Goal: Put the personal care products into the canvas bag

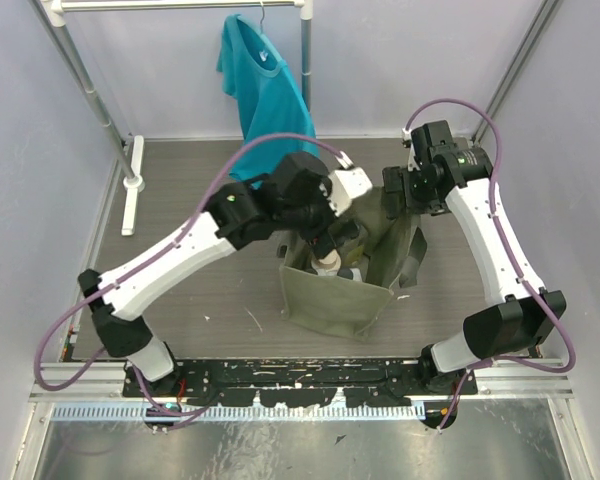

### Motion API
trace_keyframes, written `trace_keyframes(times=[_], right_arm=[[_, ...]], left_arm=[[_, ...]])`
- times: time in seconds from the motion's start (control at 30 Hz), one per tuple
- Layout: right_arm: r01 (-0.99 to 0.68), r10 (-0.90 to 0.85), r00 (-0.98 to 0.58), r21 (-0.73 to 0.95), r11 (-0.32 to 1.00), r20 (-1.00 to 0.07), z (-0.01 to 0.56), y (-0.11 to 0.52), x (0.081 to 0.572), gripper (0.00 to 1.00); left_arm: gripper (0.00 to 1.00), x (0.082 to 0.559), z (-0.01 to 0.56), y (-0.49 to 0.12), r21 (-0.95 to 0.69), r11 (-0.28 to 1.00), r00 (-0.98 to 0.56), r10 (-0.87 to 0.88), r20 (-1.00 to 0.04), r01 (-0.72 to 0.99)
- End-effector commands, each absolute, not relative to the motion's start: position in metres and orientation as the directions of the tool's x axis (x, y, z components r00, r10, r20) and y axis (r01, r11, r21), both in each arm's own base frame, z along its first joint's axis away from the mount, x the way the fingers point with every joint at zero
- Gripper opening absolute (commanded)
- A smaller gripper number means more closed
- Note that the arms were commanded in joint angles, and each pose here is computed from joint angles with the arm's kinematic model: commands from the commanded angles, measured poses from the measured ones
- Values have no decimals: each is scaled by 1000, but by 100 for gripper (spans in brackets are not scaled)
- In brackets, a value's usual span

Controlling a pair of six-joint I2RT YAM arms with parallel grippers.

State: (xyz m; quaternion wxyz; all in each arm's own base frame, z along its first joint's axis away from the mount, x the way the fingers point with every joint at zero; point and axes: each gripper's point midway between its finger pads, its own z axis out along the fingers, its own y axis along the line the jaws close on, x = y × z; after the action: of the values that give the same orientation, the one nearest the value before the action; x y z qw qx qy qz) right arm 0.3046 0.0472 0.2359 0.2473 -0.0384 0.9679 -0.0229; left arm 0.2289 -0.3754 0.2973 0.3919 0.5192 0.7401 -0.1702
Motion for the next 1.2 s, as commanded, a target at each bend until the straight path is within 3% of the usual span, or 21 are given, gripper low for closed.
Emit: trace_keyframes(times=[0.0,0.17,0.3,0.47,0.6,0.8,1.03,1.17], right_arm=[[-120,-75,-776,30,992,-626,287,65,317,100],[-125,-53,-708,51,991,-704,314,69,327,100],[-140,-12,-594,90,986,-804,348,76,339,100],[-117,59,-394,114,987,-917,396,74,355,100],[-10,88,-266,94,996,-960,416,54,368,100],[305,112,-153,61,950,-982,413,-5,376,100],[407,176,-114,115,906,-978,395,-51,381,100],[446,188,-126,114,888,-974,387,-73,384,100]], left_arm=[[98,239,357,-373,73,481,-159,423,-892,874],[98,271,384,-338,35,657,-195,274,-942,753],[98,307,399,-276,-103,834,-288,70,-955,542],[98,338,385,-195,-192,937,-371,-75,-926,290],[98,352,364,-149,-199,972,-434,-127,-892,125],[98,363,335,-112,-300,954,-555,-248,-794,3],[98,368,297,-92,-201,972,-699,-230,-677,-126],[98,371,297,-78,-149,972,-676,-232,-699,-179]])
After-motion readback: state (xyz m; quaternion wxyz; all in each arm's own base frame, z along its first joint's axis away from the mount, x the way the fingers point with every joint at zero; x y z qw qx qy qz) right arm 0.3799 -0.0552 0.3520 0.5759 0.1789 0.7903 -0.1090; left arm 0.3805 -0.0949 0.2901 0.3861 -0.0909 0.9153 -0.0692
